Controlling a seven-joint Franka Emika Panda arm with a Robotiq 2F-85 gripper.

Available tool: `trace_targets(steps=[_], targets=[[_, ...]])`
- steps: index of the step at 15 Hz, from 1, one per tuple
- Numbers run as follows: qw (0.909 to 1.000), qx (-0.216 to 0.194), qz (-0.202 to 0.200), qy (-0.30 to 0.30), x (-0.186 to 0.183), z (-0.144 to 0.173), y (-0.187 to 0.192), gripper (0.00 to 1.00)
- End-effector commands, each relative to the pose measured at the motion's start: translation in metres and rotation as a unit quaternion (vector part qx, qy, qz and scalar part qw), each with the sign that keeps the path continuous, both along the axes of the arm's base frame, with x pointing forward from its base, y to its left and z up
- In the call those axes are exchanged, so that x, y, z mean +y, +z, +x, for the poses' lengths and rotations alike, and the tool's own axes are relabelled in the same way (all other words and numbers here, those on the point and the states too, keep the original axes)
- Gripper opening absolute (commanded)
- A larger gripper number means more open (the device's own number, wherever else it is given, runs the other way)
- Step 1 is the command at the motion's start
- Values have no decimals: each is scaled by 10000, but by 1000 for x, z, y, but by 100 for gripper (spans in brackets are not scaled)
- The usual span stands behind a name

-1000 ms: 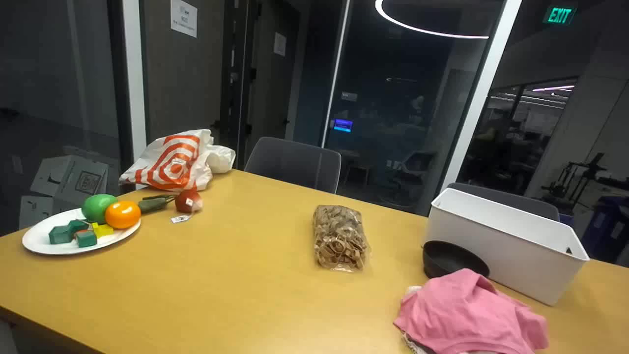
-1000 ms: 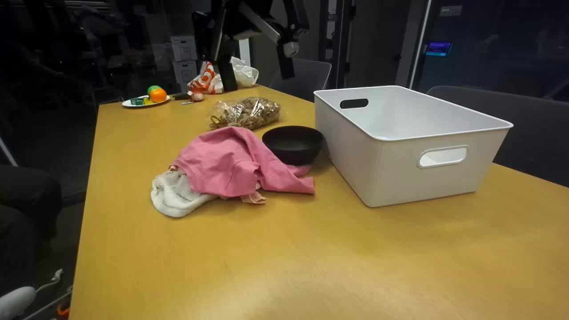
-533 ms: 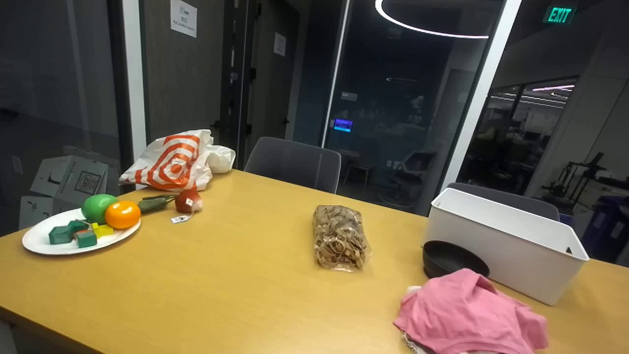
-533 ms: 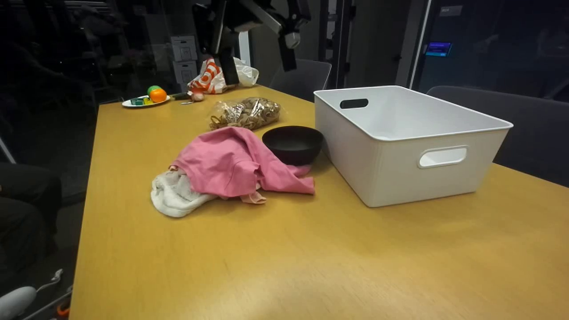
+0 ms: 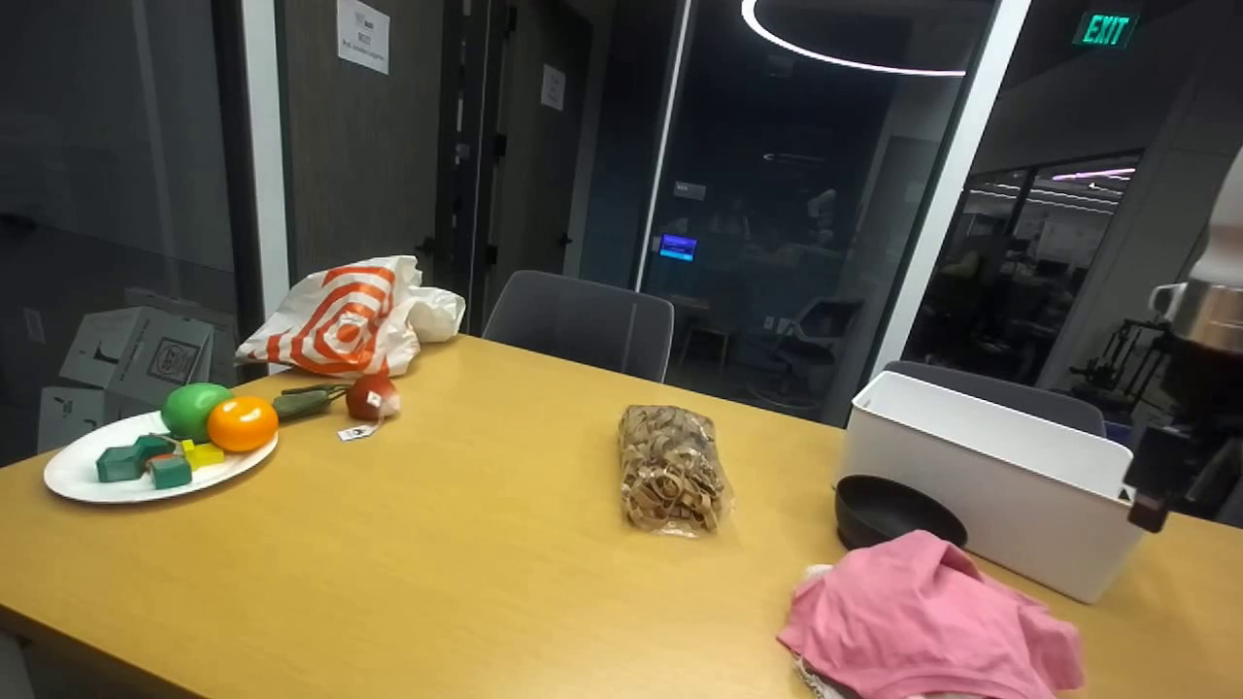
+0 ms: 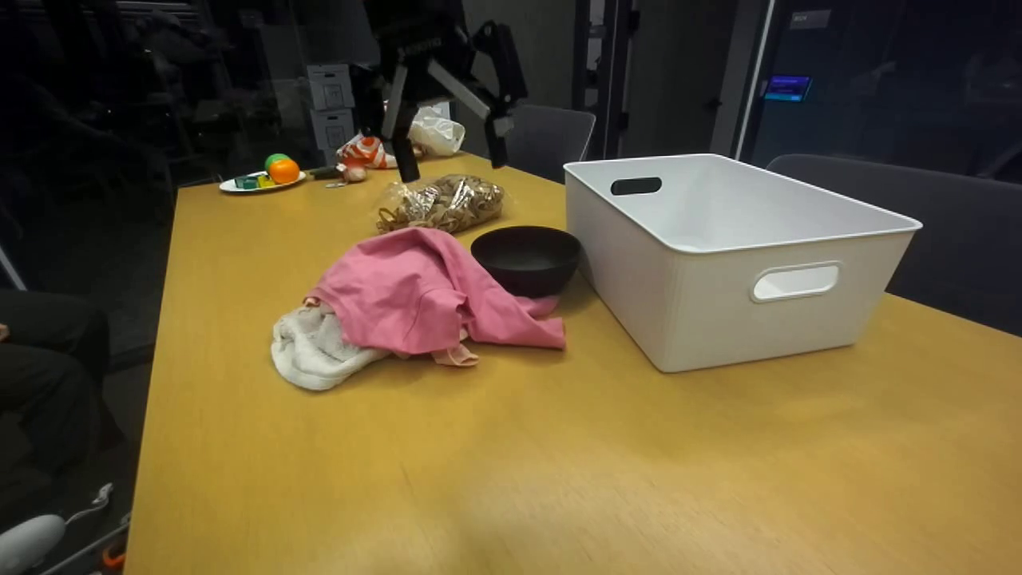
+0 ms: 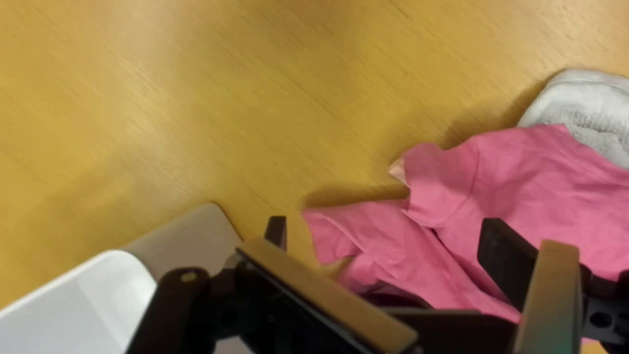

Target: Separate the shirts on the table

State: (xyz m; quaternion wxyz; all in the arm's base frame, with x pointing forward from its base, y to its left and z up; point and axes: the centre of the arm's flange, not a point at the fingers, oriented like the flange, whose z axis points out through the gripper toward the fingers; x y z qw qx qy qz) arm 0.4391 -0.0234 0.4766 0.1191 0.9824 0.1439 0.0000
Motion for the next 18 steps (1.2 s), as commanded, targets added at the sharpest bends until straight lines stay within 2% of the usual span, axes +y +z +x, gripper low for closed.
trace_targets(steps=[1,6,10,12,18], targets=[[9971,177,487,560,28,40,-36,100],[9858,531,1167,1089,55,53,-85,100],[9780,498,1509,1351,78,61,-84,100],[9758,428,1535,1498,94,65,-84,100],[9784,-2,987,1817,131,82,-104,100]])
